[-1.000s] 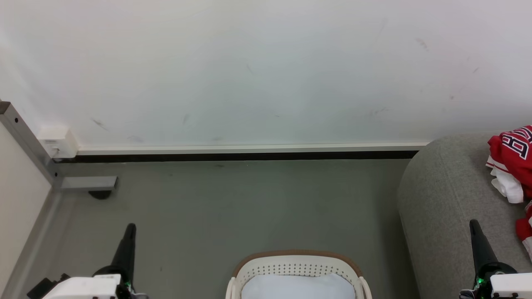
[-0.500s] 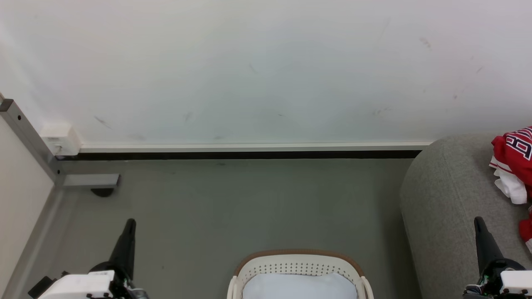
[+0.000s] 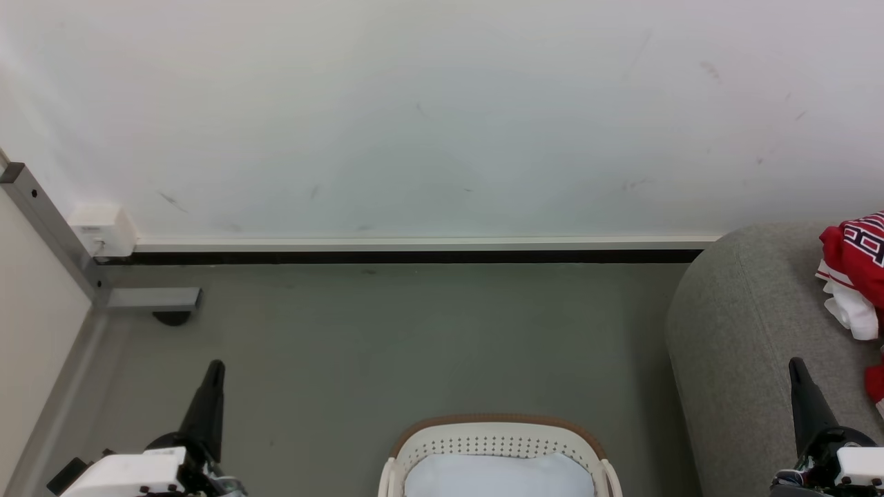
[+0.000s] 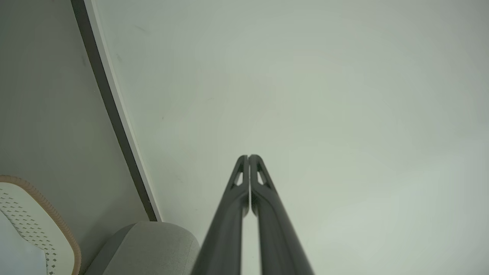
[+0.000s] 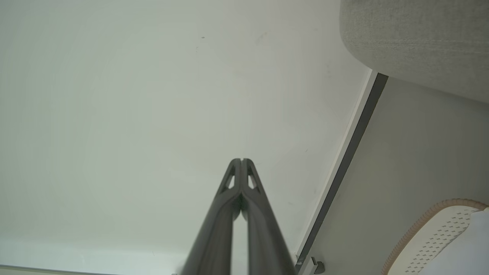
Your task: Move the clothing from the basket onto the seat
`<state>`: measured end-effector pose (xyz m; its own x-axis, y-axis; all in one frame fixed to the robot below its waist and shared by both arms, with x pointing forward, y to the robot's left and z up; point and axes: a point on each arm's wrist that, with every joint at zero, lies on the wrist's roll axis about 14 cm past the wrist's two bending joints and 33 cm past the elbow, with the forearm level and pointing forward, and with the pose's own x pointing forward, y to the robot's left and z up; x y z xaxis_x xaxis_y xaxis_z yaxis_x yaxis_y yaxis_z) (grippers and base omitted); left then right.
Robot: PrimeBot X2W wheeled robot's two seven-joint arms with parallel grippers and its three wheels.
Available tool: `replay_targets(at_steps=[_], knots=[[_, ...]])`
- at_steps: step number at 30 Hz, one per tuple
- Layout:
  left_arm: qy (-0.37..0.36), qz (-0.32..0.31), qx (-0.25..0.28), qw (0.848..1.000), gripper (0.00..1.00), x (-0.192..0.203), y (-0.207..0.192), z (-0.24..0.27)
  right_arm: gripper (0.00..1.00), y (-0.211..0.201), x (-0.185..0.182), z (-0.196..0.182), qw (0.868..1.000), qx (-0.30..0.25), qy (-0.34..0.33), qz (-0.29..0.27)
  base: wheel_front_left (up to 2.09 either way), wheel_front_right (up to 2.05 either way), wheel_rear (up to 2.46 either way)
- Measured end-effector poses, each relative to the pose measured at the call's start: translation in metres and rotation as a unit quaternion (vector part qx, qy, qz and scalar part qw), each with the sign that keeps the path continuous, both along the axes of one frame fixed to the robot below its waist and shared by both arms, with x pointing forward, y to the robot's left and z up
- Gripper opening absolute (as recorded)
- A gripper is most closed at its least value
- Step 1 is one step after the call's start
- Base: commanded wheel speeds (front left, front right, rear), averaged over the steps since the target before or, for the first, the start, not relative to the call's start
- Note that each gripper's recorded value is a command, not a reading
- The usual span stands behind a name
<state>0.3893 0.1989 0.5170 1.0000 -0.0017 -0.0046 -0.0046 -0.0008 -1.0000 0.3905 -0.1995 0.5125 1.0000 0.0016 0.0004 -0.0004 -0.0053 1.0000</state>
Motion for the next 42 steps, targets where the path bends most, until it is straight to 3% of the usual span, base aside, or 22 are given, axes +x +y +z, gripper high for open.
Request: replay_targets(at_steps=[42], knots=[[0.0,0.0,0.0,1.0,0.0,0.0001,0.0,0.0,0.0,-0.0005,-0.0003,0.0008,1.0,0.0,0.001,-0.001,0.0,0.0,0.0]])
